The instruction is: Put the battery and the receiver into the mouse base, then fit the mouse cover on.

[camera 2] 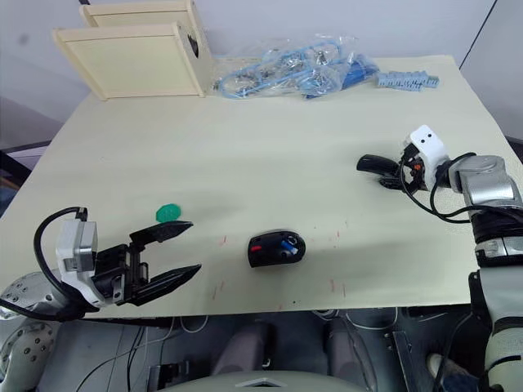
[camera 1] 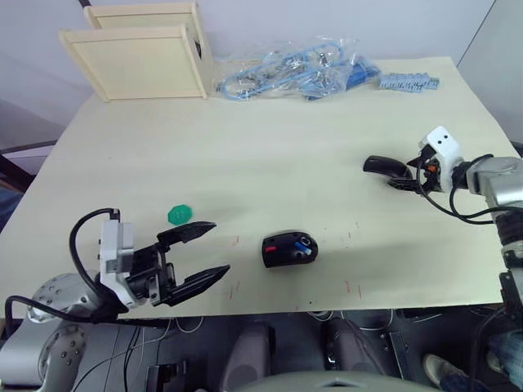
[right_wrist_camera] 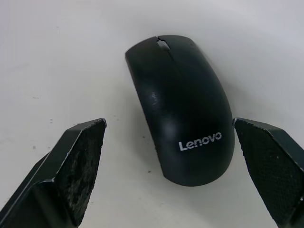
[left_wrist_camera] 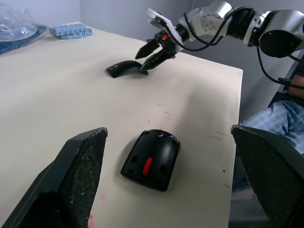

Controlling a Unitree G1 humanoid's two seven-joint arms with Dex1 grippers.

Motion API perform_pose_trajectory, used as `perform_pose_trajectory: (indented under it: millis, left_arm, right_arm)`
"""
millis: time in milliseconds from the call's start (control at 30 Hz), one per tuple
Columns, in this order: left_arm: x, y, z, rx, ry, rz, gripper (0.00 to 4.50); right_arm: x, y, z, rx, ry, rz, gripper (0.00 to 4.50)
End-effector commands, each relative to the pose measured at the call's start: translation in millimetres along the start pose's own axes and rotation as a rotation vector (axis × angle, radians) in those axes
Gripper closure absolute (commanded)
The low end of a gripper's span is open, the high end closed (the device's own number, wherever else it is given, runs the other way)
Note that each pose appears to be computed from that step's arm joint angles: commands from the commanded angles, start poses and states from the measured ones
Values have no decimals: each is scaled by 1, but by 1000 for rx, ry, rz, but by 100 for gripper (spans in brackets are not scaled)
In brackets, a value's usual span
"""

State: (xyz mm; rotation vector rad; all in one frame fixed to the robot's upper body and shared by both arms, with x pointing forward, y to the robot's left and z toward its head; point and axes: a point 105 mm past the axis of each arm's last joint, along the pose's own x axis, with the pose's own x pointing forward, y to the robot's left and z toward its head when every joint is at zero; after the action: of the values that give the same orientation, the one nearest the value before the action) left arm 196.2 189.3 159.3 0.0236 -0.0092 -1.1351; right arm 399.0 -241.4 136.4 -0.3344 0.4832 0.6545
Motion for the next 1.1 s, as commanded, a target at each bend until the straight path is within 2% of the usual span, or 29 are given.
perform_pose_trajectory:
  millis: [33,633,1100]
  left_arm:
    - [2,0,4,23,-7,-22,6]
    - [1,2,2,24,-8,-34,6]
    - [1,2,0,29,-7,-32,6]
  right_arm:
    - [-4,-9,13,-22,-21,-5,0]
    - [3,-17,17,-51,14,14,0]
    - [4,-17,21,-47,-9,27,0]
